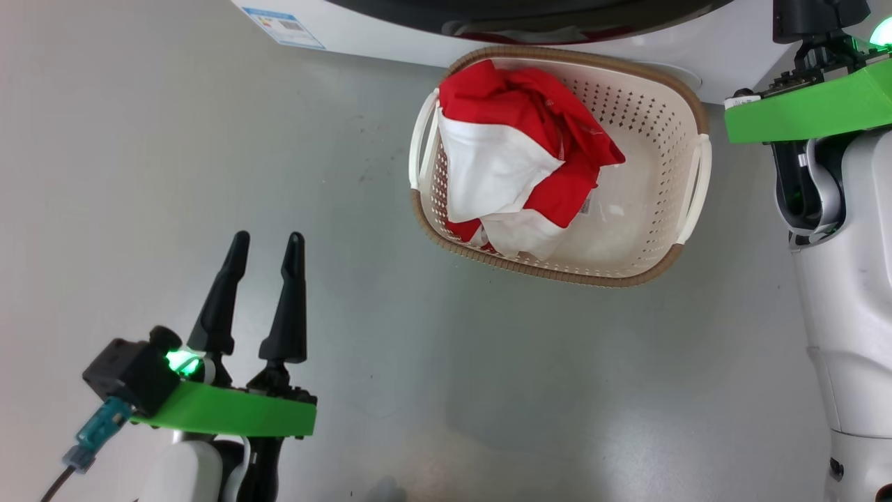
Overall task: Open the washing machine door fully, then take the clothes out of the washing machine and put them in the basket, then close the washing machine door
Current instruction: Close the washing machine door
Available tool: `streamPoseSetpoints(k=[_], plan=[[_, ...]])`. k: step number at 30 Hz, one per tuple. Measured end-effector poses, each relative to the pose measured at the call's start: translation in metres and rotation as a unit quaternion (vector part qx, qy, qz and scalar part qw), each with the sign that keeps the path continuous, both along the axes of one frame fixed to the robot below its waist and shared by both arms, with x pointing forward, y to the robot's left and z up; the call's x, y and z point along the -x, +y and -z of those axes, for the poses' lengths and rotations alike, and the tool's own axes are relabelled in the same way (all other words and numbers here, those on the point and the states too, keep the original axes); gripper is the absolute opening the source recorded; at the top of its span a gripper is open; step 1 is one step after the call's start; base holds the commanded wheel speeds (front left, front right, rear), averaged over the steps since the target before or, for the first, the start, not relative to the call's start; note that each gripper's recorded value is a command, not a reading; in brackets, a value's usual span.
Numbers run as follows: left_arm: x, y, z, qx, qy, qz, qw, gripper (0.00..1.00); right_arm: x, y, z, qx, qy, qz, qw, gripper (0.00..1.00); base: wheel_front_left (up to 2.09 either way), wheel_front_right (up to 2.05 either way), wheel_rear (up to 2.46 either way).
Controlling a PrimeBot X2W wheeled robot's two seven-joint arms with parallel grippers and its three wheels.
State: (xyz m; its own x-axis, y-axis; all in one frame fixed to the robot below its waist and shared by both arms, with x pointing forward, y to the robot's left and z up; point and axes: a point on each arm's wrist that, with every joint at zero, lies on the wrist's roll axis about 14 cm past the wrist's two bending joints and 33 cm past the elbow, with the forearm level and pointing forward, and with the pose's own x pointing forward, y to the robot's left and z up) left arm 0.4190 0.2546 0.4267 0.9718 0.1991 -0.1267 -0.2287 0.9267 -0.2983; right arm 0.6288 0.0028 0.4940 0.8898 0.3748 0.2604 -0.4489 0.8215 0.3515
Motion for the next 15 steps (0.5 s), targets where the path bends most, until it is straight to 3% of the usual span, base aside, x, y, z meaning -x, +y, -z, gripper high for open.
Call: streamPoseSetpoints(k=[9, 15], plan=[[-0.002, -0.003, -0.004, 0.003, -0.007, 0.003, 1.0, 1.0, 0.003, 0.001, -0.012, -0.011, -0.01, 0.002, 1.0, 0.0, 0.0, 0.0, 0.0], [-0.001, -0.007, -0.015, 0.002, -0.021, 0.01, 1.0, 1.0, 0.026, 0.009, -0.012, 0.007, -0.004, -0.02, 1.0, 0.0, 0.0, 0.0, 0.0]])
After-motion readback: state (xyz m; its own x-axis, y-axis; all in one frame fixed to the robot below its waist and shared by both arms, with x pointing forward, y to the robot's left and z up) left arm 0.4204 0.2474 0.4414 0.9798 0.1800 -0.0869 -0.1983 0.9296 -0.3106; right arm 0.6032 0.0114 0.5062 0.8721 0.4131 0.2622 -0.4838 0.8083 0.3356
